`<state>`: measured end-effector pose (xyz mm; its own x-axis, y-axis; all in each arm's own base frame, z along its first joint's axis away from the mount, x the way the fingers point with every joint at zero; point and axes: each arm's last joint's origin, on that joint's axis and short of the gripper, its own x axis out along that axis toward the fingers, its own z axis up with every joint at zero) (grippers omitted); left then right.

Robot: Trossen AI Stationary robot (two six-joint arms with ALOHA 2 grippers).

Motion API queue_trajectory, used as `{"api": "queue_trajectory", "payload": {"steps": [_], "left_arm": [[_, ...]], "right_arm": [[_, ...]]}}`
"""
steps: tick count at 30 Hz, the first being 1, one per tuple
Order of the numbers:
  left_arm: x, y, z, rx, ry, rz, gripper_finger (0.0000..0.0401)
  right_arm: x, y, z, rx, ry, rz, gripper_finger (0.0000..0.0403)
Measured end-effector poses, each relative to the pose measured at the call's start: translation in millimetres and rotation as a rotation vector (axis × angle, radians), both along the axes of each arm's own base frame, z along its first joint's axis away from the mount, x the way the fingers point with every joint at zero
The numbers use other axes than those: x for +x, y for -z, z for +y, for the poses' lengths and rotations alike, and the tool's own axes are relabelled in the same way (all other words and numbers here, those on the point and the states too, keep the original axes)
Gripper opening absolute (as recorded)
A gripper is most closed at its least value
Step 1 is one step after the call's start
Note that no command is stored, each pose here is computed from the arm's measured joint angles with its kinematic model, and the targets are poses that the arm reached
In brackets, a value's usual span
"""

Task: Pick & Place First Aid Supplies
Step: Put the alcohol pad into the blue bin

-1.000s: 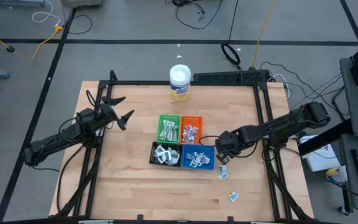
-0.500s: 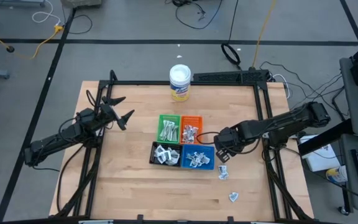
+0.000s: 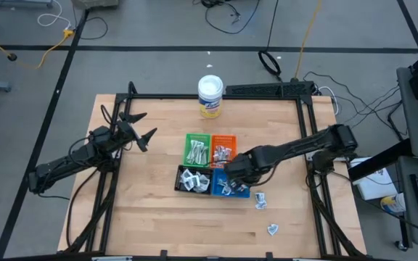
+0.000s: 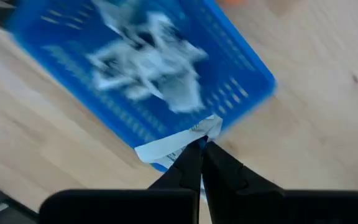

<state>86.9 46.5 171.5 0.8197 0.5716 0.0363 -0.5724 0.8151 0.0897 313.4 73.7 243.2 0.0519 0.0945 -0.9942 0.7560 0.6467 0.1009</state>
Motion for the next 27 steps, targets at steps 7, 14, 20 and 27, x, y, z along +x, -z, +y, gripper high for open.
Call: {"api": "queue_trajectory", "payload": {"steps": [7,14,20,27], "left_arm": [[0,0,0,0.0,0.0,0.0,0.0392],[0,0,0,0.0,0.0,0.0,0.0392],[0,0,0,0.0,0.0,0.0,0.0392],[0,0,0,0.0,0.0,0.0,0.0392]], "right_arm": [[36,-16,5,0.009,-0.052,-0.076,0.0],[49,-12,1,0.004,-0.052,-0.081,0.0],[51,20,-2,-0.065,-0.05,-0.014,0.0],[50,50,-1,-0.062,-0.054,0.023,0.0002]]}}
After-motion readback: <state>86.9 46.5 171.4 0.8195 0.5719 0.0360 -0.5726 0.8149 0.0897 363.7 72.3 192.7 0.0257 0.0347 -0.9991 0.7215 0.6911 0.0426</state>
